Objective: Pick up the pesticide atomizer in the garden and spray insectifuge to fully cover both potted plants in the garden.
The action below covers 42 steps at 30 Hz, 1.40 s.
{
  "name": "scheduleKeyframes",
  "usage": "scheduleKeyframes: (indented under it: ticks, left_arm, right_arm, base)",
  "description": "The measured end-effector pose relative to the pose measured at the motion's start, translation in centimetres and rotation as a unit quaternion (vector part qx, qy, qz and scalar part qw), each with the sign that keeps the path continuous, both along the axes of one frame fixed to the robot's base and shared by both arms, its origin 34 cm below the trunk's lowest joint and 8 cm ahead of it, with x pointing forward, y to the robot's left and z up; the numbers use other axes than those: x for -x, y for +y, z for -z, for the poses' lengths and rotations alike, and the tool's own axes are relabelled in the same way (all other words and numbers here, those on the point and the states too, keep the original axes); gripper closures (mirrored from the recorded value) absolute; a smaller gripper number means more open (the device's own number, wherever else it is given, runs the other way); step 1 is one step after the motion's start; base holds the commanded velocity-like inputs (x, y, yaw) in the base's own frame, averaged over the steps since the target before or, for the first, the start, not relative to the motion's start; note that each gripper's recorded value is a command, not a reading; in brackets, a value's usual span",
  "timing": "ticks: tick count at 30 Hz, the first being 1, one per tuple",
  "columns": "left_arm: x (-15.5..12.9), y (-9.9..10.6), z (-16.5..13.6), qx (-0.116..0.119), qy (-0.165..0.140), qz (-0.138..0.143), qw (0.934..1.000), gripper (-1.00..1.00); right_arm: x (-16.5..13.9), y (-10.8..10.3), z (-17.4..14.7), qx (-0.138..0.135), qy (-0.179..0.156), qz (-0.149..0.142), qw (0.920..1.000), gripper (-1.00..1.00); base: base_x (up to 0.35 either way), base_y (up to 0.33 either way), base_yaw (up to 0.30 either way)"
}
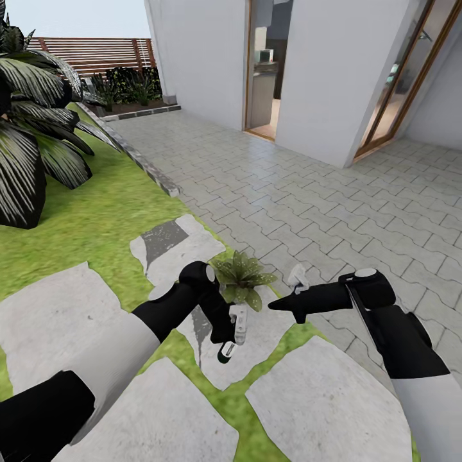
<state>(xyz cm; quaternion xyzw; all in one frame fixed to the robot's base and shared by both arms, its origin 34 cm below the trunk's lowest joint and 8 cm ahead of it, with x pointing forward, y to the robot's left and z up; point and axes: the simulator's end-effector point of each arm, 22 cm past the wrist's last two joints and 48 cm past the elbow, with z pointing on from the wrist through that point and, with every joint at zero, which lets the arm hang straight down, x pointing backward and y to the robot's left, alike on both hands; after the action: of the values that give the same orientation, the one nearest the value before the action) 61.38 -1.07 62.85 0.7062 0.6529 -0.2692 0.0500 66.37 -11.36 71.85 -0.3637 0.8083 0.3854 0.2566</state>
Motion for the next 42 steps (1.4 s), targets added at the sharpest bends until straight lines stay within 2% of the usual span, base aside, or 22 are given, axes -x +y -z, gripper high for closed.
scheduleKeyframes:
  ticks: [10, 18, 27, 42]
  left_arm:
    - [0.0, -0.2, 0.0, 0.001, -0.001, 0.000, 1.0000, 1.00]
    - [0.3, -1.3, -0.6, 0.009, -0.002, 0.005, 0.9999, 1.00]
    - [-0.5, -2.1, -1.8, 0.017, -0.017, 0.007, 0.9997, 1.00]
    - [-0.9, -2.3, -2.1, 0.018, -0.022, 0.006, 0.9996, 1.00]
  right_arm:
    - [0.0, 0.0, 0.0, -0.001, 0.000, 0.000, 1.0000, 1.00]
    - [0.0, 0.1, 0.0, -0.001, 0.000, 0.000, 1.0000, 1.00]
    - [0.0, 0.1, 0.0, -0.001, 0.000, -0.001, 1.0000, 1.00]
    - [0.1, 0.3, -0.1, -0.003, 0.000, -0.002, 1.0000, 1.00]
  base:
    - [0.000, 0.000, 0.000]
    - [0.000, 0.000, 0.000]
    - [0.000, 0.000, 0.000]
    - [0.000, 0.000, 0.000]
